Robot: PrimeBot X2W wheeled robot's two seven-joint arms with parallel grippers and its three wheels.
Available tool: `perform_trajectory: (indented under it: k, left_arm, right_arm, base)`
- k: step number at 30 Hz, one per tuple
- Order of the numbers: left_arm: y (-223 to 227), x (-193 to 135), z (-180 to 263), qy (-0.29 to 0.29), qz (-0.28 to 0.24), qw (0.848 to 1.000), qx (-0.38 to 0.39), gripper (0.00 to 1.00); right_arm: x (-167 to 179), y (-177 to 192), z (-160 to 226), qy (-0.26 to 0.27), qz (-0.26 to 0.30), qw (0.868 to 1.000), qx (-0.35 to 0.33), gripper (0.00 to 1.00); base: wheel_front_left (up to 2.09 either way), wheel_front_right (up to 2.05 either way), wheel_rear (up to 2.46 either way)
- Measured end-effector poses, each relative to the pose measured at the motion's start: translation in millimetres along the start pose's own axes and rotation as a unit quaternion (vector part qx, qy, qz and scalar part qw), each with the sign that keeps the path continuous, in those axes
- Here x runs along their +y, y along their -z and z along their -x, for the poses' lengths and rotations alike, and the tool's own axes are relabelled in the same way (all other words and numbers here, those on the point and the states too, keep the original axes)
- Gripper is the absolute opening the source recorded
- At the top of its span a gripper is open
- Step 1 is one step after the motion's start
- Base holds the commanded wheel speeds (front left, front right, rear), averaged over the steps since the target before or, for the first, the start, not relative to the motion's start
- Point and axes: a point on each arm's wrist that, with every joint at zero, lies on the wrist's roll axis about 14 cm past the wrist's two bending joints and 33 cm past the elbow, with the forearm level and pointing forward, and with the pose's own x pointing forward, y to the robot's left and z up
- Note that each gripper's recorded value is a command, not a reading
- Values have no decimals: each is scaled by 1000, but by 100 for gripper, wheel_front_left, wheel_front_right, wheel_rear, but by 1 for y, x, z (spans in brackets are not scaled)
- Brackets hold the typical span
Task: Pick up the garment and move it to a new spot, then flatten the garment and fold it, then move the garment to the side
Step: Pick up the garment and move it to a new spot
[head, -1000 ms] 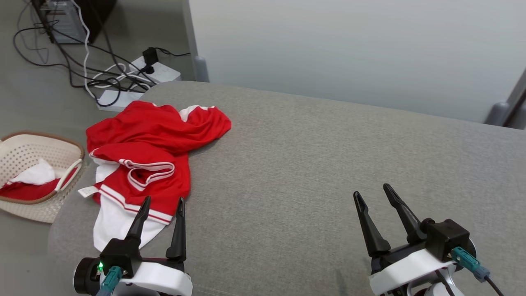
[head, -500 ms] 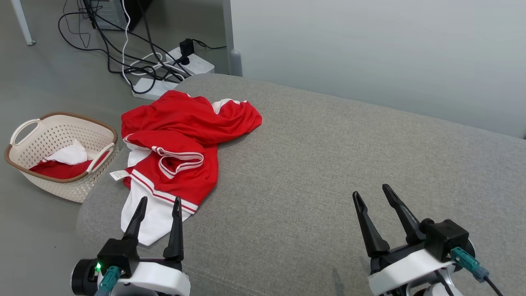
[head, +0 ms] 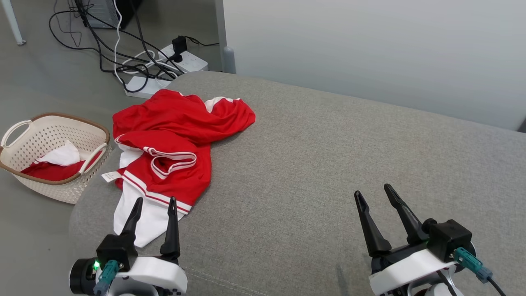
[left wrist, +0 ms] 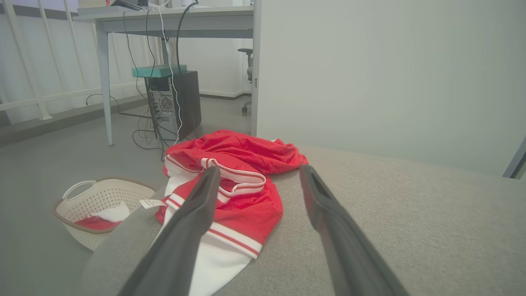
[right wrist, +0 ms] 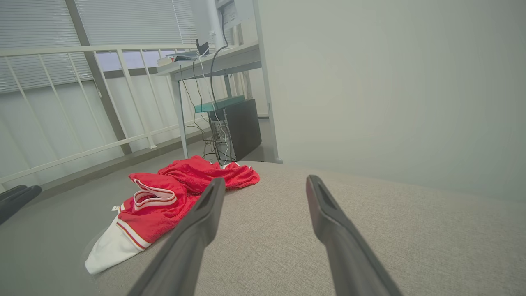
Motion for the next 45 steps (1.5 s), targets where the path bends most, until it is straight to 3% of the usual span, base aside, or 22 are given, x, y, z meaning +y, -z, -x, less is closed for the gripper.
perform_trajectory:
  k: [10, 22, 34, 45]
  left_arm:
    - [17, -1, -55, -13, -20, 999, 36, 100]
    - [84, 6, -100, -38, -59, 985, 157, 100]
    - [127, 22, -114, -74, -78, 965, 240, 100]
    - [153, 17, -119, -72, -65, 952, 289, 100]
  right_arm:
    - [-30, 12, 4, 32, -7, 999, 12, 100]
    - [-68, 19, 0, 61, -4, 998, 17, 100]
    - [-97, 27, 10, 93, 1, 995, 30, 100]
    - [-110, 31, 7, 101, 2, 994, 33, 100]
  base:
    - [0, 0, 0]
    - [0, 0, 0]
    - [0, 0, 0]
    - [0, 0, 0]
